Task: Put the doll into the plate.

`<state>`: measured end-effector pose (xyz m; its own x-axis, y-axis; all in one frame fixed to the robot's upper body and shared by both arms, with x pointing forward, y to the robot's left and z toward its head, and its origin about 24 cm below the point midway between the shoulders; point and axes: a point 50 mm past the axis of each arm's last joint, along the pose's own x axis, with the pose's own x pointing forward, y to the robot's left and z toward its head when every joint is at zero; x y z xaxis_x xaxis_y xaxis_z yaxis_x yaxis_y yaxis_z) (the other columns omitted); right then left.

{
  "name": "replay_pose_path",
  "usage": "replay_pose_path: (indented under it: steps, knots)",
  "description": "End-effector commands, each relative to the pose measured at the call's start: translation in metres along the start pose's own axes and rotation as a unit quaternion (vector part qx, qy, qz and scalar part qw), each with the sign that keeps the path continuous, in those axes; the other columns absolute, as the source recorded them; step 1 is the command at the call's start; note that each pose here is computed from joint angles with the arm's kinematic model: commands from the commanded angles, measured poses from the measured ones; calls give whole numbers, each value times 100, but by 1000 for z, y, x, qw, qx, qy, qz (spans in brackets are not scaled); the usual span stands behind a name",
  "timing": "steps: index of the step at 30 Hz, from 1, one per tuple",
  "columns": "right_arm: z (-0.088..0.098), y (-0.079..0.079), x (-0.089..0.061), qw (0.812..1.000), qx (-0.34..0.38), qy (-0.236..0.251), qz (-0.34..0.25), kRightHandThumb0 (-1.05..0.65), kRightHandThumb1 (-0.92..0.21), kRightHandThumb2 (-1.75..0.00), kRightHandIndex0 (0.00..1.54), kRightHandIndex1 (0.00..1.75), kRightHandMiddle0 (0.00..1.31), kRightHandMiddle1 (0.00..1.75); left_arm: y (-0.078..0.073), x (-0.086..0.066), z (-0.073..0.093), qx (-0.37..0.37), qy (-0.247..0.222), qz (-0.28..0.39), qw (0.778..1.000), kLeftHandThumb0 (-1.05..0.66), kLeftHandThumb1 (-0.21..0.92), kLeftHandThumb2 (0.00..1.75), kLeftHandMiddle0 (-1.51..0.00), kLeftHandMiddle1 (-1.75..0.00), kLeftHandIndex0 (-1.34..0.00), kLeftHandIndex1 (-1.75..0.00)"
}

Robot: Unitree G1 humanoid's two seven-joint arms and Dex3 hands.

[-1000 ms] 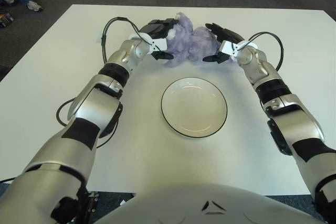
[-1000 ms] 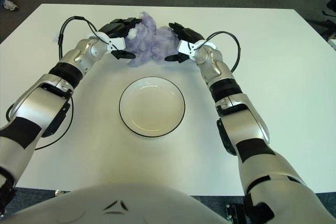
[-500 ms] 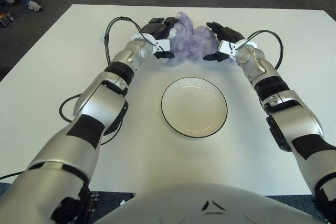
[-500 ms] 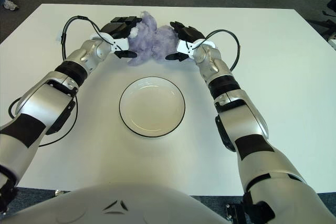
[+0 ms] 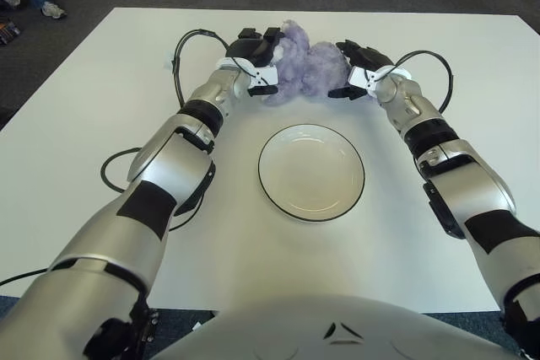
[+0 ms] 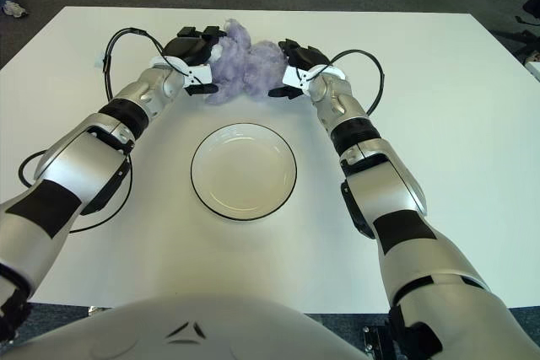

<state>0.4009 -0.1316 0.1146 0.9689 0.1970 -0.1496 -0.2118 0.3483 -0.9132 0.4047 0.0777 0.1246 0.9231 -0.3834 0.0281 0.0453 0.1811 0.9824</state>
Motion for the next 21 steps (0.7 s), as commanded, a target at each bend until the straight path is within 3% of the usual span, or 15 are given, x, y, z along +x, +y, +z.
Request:
replay_pose_path:
  steps: [1, 6, 10, 12, 16, 17, 20, 21]
  knots:
    - [5, -7, 3, 1000, -9, 4, -6, -99, -64, -39, 5, 174, 0, 43, -5, -1, -3, 14, 13, -11, 1000, -6, 9, 130, 0, -137, 0, -128]
    - [5, -6, 4, 1000, -8, 12, -5, -87, -50, -58, 12, 175, 0, 55, -7, -1, -2, 15, 16, -13, 1000, -3, 10, 134, -1, -158, 0, -157]
    - [5, -5, 5, 1000, -2, 17, -5, -59, -33, -85, 17, 175, 0, 78, -8, -1, -1, 19, 15, -17, 1000, -2, 11, 136, -3, -167, 0, -169]
    - [6, -5, 5, 1000, 6, 20, -7, -37, -22, -105, 18, 175, 0, 86, -8, -1, -1, 23, 13, -20, 999, 0, 12, 138, -4, -170, 0, -172]
    - [5, -5, 5, 999, 28, 27, -9, -14, -13, -123, 20, 173, 0, 105, -9, -1, 0, 36, 7, -29, 999, 3, 15, 142, -9, -174, -1, -174]
    - [5, -4, 5, 999, 33, 28, -9, -9, -11, -128, 22, 172, 0, 113, -9, -1, 1, 40, 6, -33, 999, 16, 30, 127, -20, -174, -2, -174]
    - [4, -4, 5, 999, 38, 30, -9, -2, -9, -135, 25, 169, 0, 126, -9, 0, 1, 47, 3, -36, 998, 32, 47, 109, -34, -174, -4, -174]
    - [4, -4, 5, 999, 38, 30, -9, -2, -9, -135, 25, 169, 0, 126, -9, 0, 1, 49, 2, -37, 998, 32, 47, 109, -34, -174, -4, -174]
